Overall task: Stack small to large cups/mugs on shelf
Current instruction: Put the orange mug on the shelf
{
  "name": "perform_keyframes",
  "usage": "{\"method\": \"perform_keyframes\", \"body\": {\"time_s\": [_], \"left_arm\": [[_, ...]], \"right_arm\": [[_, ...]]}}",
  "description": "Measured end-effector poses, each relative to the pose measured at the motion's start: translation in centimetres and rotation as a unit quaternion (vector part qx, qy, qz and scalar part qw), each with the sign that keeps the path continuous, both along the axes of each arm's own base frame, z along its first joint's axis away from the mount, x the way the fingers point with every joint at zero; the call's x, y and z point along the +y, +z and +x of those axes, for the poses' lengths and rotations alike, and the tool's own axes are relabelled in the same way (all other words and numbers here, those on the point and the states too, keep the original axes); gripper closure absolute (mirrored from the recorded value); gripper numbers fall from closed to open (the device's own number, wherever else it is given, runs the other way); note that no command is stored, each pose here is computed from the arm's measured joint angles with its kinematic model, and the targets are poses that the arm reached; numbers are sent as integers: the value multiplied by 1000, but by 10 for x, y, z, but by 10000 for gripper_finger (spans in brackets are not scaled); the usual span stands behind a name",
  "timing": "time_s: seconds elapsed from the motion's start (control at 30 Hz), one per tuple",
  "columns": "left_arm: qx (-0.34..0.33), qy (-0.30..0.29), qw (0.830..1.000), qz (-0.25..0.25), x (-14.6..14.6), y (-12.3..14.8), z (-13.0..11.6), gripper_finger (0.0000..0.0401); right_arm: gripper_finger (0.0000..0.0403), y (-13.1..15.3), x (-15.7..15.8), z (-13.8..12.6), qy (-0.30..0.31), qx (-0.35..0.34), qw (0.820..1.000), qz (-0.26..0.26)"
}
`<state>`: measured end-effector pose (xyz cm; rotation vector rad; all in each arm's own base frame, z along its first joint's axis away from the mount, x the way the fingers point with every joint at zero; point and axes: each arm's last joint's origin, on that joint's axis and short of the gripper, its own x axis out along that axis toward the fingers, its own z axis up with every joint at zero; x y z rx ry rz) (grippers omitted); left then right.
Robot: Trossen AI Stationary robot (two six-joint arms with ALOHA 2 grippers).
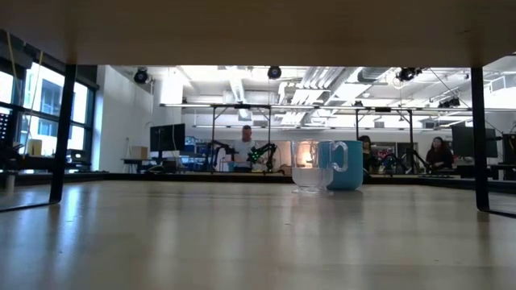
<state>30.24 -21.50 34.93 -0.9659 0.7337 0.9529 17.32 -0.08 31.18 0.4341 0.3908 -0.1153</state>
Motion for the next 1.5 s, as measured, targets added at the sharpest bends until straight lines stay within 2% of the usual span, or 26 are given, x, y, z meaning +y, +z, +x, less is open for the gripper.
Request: {"method": "perform_keyframes", "body": {"time_s": [0.2,0.53,1.5], "left_arm": [[-7,4,1000,-14,-7,0,8,369],[2,6,999,-39,-18,-2,1,369],[17,-2,997,-81,-14,9,-7,369]], "right_arm": [[336,0,0,0,2,0,1000,1],[336,0,1,0,8,0,1000,4],[336,0,1,0,13,-2,1000,-10]]}}
